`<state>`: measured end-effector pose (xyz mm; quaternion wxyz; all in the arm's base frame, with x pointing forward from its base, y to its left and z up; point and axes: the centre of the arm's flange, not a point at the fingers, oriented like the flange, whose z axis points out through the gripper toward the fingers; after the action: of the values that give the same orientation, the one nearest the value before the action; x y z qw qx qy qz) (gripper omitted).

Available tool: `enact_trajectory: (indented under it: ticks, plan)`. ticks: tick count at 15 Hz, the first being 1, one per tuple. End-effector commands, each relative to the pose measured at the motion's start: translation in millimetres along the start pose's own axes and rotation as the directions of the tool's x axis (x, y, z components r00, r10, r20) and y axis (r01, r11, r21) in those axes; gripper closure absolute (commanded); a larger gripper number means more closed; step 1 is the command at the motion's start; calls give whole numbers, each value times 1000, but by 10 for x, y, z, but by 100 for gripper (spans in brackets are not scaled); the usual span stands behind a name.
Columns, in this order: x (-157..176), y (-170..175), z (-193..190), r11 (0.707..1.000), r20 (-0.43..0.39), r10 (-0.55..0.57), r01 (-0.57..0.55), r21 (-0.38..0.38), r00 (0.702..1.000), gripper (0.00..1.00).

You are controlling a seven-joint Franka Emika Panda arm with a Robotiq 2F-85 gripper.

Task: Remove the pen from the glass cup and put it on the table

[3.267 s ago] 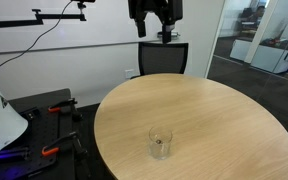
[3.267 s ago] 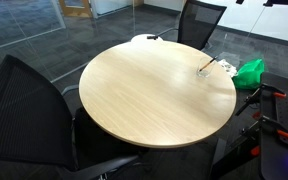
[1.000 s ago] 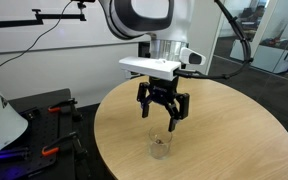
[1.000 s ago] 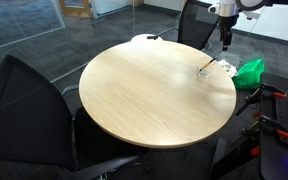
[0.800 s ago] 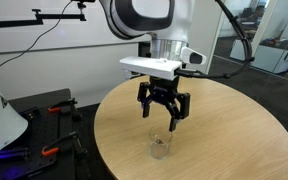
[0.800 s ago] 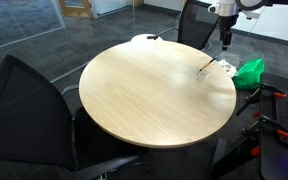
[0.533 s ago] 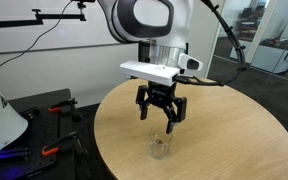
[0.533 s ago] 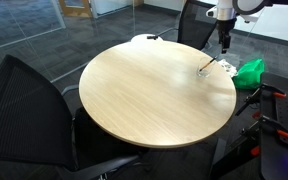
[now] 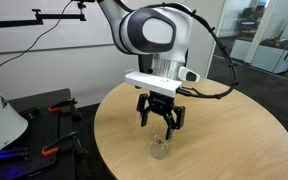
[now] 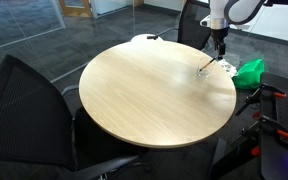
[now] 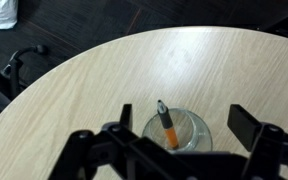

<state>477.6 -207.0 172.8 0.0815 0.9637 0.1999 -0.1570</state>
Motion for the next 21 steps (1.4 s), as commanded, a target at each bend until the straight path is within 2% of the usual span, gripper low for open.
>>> enact_trajectory:
  ticks: [1, 3, 5, 6, 7, 10, 12, 14, 15, 17, 18, 19, 20, 21]
  plan:
    - [111, 102, 57, 1000, 40, 5, -4, -14, 999, 14]
    - [148, 119, 96, 1000, 48, 0, 1, -16, 999, 28]
    - [178, 133, 130, 1000, 56, -4, 5, -16, 998, 32]
    - [187, 144, 145, 1000, 62, -4, 5, -14, 998, 39]
    - [194, 151, 159, 1000, 66, -3, 4, -13, 998, 41]
    - [213, 173, 191, 1000, 78, -3, 4, -10, 997, 64]
    - [224, 185, 206, 1000, 82, -3, 4, -9, 997, 75]
    - [232, 199, 219, 1000, 89, -4, 4, -8, 996, 71]
    - [235, 205, 223, 1000, 93, -4, 5, -7, 996, 75]
    - [239, 214, 233, 1000, 101, -5, 5, -6, 995, 76]
    - [239, 220, 236, 1000, 106, -4, 5, -5, 994, 82]
    - [239, 223, 236, 1000, 109, -4, 5, -6, 994, 96]
    - [240, 226, 234, 1000, 110, -4, 5, -7, 994, 100]
    - [235, 228, 219, 1000, 111, -4, 5, -8, 994, 99]
